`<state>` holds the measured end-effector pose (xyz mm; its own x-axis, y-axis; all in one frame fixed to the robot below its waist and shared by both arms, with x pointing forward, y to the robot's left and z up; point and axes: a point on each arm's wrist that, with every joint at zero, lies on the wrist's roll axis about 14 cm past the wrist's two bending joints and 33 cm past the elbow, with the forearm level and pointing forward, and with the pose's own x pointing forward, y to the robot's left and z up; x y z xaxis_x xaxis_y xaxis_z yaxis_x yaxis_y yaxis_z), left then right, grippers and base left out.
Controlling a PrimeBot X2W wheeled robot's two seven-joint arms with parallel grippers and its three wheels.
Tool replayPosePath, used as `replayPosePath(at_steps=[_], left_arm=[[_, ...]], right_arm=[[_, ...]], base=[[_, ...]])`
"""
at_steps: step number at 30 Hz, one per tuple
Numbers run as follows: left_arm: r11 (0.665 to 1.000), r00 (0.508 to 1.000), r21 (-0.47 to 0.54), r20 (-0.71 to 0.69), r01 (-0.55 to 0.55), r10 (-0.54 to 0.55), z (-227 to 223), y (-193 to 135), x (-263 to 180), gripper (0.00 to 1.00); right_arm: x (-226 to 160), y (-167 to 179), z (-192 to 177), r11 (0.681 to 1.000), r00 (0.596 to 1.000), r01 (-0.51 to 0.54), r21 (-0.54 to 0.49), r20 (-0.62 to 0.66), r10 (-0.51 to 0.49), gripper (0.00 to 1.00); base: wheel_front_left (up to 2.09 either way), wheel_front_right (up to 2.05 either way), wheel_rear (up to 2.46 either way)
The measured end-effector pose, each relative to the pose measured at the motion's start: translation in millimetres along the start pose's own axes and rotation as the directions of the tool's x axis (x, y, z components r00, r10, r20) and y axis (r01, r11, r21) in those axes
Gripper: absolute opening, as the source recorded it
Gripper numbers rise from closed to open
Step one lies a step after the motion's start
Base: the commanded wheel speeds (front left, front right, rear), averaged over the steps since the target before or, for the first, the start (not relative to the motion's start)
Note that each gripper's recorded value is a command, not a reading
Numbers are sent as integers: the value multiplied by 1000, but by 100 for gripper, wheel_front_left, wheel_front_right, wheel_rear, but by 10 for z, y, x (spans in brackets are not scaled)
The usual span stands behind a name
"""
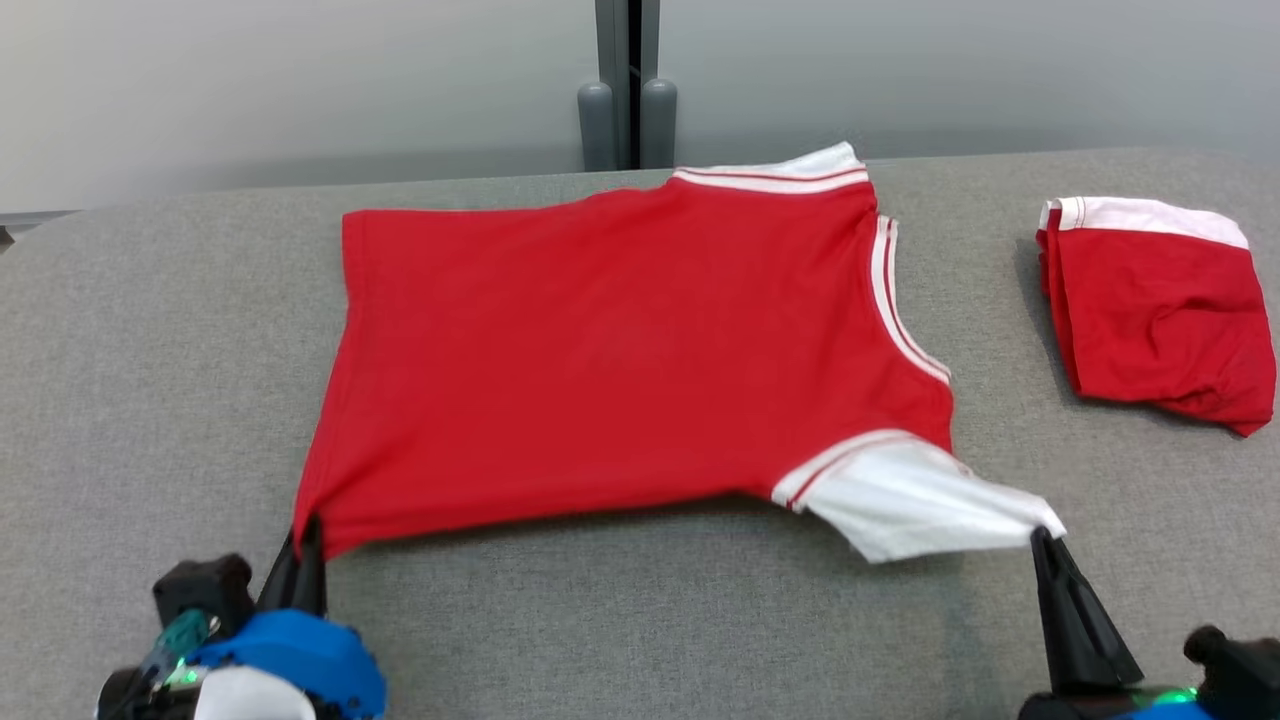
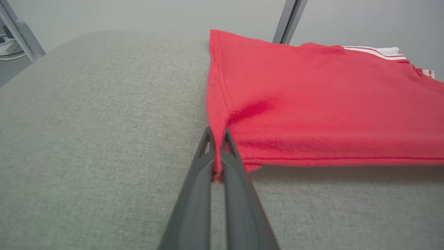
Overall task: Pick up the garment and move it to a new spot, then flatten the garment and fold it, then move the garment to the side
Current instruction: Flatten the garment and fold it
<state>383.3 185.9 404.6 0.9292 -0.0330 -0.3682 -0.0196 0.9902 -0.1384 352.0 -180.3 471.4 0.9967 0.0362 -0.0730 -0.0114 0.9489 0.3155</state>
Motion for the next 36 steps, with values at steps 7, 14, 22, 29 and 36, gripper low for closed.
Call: replayPosePath(at_steps=[7, 14, 22, 29, 36], left_arm=[[1000, 999, 11, -40, -13, 13, 183, -39, -435, 0], [1000, 994, -10, -103, 21, -22, 251, -119, -506, 0], [997, 968, -42, -239, 71, -79, 36, -165, -295, 0], [993, 948, -86, -299, 84, -106, -45, -91, 35, 0], [992, 939, -73, -323, 101, -119, -16, 6, 296, 0]], right_arm=[[-227, 0, 162, 1000, 1000, 7, -2, -5, -7, 0], [-206, -27, 195, 1000, 1000, 15, -12, -16, -15, 0], [159, -9, 120, 999, 999, -3, -40, -38, 1, 0], [746, 24, -30, 994, 995, -58, -93, -85, 50, 0], [1322, 62, -175, 985, 986, -116, -129, -136, 98, 0]], base=[[0, 0, 0], [0, 0, 0], [0, 0, 0], [0, 0, 0], [0, 0, 0]])
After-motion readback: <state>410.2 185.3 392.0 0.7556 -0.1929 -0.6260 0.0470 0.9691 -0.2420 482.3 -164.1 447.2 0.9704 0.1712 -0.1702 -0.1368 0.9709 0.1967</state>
